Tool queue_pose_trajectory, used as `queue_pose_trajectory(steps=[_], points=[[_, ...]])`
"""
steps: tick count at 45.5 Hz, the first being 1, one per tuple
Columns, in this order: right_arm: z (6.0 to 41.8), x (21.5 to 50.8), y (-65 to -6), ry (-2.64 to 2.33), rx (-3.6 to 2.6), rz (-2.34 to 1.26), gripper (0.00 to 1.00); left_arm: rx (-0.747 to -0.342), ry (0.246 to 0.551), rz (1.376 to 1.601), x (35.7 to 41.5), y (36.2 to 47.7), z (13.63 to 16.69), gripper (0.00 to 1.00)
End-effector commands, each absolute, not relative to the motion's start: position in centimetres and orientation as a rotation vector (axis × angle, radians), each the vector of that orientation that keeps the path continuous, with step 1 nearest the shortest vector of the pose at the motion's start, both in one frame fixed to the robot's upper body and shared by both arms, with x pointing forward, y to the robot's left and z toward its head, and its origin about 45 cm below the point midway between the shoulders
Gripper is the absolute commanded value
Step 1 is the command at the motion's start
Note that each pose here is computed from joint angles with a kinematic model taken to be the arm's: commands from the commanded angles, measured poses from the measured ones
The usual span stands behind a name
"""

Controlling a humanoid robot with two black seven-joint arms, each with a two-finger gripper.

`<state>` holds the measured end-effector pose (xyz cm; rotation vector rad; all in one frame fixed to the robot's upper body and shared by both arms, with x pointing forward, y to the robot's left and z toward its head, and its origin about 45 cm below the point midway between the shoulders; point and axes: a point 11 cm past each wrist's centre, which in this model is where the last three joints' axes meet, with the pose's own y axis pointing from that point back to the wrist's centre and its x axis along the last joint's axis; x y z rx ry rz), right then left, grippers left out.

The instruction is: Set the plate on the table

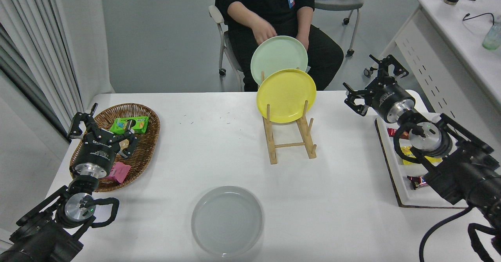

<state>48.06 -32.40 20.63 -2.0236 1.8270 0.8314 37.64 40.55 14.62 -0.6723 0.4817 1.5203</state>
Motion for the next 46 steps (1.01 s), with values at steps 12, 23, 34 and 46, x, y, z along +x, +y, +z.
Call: queue_pose_trajectory(steps=[12,23,34,46], points=[[17.4,46.3,-34.2,1.912,-1.993,0.871,0.99,-0.672,0.482,1.52,37.64,40.6,14.62,0.98],[17.1,46.1,-34.3,1.917,-1.991,0.878,0.99,-0.672,0.482,1.52,37.64,40.6,14.62,0.98],[16.5,45.7,-34.3,1.928,-1.993,0.892,0.99,-0.672,0.482,1.52,37.64,40.6,14.62,0.98],[16.3,45.7,-34.1,1.922,-1.995,0.898,0.99,-0.672,0.482,1.52,37.64,40.6,14.62,0.98]])
